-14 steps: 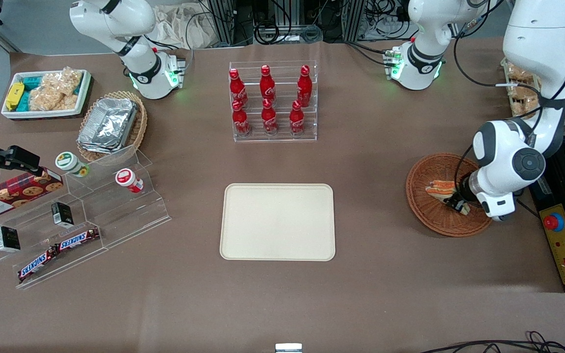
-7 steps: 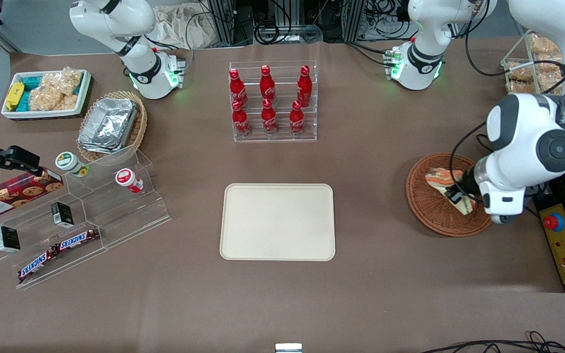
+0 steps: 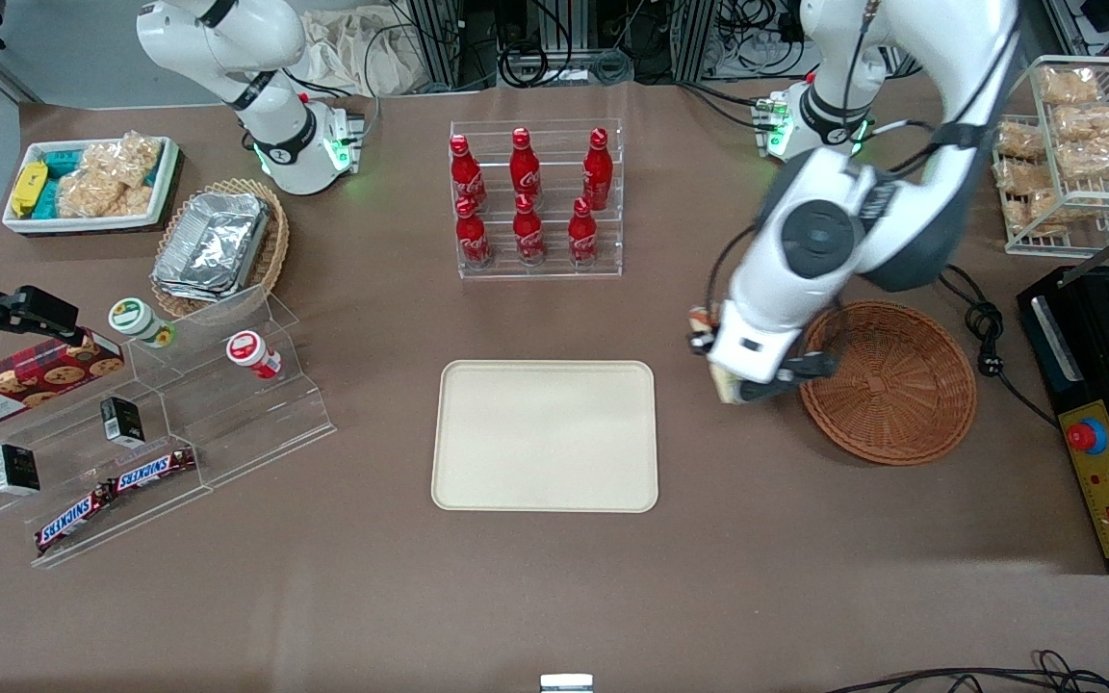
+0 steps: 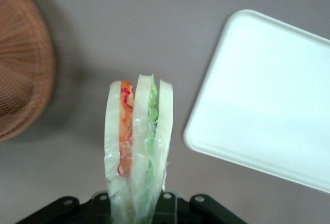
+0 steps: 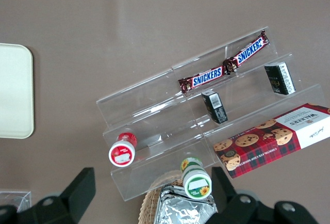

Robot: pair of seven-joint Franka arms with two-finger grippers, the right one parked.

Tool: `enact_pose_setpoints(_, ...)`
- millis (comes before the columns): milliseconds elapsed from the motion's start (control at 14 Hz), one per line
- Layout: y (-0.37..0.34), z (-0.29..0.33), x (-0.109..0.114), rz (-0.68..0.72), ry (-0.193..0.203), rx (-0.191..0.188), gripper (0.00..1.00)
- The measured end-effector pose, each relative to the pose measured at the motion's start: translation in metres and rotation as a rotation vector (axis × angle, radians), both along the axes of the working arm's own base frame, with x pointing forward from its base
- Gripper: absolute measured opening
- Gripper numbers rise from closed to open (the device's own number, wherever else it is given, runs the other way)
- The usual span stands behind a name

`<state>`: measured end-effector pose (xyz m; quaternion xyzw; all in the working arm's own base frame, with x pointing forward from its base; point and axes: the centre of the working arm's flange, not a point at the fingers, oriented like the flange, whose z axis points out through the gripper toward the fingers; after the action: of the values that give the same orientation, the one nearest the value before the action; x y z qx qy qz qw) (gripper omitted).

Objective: Place sandwich from basket to tray
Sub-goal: 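Lift the sandwich and carry it over the cream tray, then lower the sandwich onto the tray and open the left gripper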

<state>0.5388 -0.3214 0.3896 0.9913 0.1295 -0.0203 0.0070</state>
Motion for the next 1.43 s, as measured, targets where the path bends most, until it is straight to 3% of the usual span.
enact_pose_setpoints(214,-0.056,-0.051,-0.010,-0.147,-0.096,-0.012,0.20)
enact_pose_setpoints(571,-0.075,-0.138,-0.002,-0.266,-0.180,-0.045,0.20)
enact_pose_setpoints(643,-0.076,-0.147,-0.001,-0.280,-0.195,-0.054,0.25)
enact_pose_setpoints(1000,-0.078,-0.147,0.007,-0.277,-0.233,-0.080,0.74)
enact_pose_setpoints(1214,-0.053,-0.087,0.039,-0.153,-0.326,-0.094,0.99)
enact_pose_setpoints(1286,-0.033,-0.058,0.051,-0.109,-0.348,-0.080,0.99)
enact_pose_setpoints(1429,0.008,0.001,0.062,-0.022,-0.353,-0.047,0.99)
